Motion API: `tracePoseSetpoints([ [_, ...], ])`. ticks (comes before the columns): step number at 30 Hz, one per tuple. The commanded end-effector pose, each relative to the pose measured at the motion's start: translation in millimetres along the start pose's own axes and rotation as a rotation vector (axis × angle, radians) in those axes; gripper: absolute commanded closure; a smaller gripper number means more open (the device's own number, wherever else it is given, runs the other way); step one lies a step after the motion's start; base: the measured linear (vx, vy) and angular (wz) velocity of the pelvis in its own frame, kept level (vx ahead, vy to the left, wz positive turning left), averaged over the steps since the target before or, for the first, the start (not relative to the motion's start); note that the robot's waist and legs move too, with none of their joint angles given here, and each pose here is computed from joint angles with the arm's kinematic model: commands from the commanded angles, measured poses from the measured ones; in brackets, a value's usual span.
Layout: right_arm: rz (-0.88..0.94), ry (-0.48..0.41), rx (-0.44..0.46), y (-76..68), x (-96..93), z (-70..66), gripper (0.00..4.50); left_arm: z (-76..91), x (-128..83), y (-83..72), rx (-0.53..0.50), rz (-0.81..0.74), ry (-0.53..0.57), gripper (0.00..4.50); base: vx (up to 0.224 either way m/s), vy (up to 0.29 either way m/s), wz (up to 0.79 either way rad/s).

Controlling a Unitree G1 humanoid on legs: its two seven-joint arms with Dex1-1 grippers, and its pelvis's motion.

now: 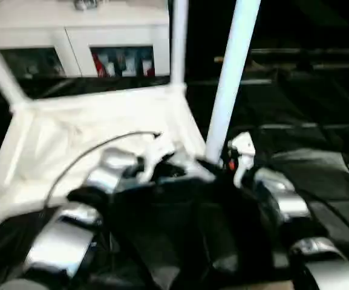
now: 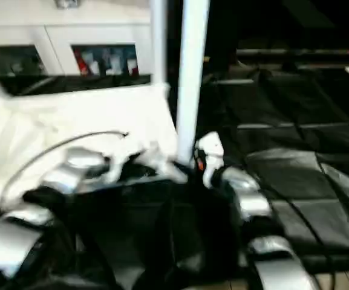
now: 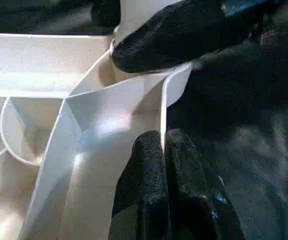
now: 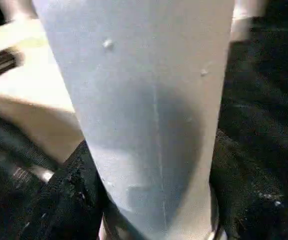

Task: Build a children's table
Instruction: Rotate leg to tighten

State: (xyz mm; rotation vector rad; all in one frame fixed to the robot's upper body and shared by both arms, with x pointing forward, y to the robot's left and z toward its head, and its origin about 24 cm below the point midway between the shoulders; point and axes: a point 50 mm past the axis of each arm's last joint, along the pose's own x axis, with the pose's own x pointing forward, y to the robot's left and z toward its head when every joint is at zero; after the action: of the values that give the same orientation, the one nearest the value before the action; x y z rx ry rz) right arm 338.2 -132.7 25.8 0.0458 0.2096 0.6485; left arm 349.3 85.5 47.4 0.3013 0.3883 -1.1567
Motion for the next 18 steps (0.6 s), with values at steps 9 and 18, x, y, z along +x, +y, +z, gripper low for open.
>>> tracePoseSetpoints([
  [9,-0.101,0.108,-0.004,35.7,25.6,-24.8,2.02,22.1,25,-1.5,-0.031,0.141,-0.053,4.50,0.000,0.000,0.00],
  [18,0.111,0.042,-0.064,23.1,11.8,-9.7,0.88,11.8,9,-1.4,-0.012,-0.016,-0.050,4.50,0.000,0.000,0.00],
])
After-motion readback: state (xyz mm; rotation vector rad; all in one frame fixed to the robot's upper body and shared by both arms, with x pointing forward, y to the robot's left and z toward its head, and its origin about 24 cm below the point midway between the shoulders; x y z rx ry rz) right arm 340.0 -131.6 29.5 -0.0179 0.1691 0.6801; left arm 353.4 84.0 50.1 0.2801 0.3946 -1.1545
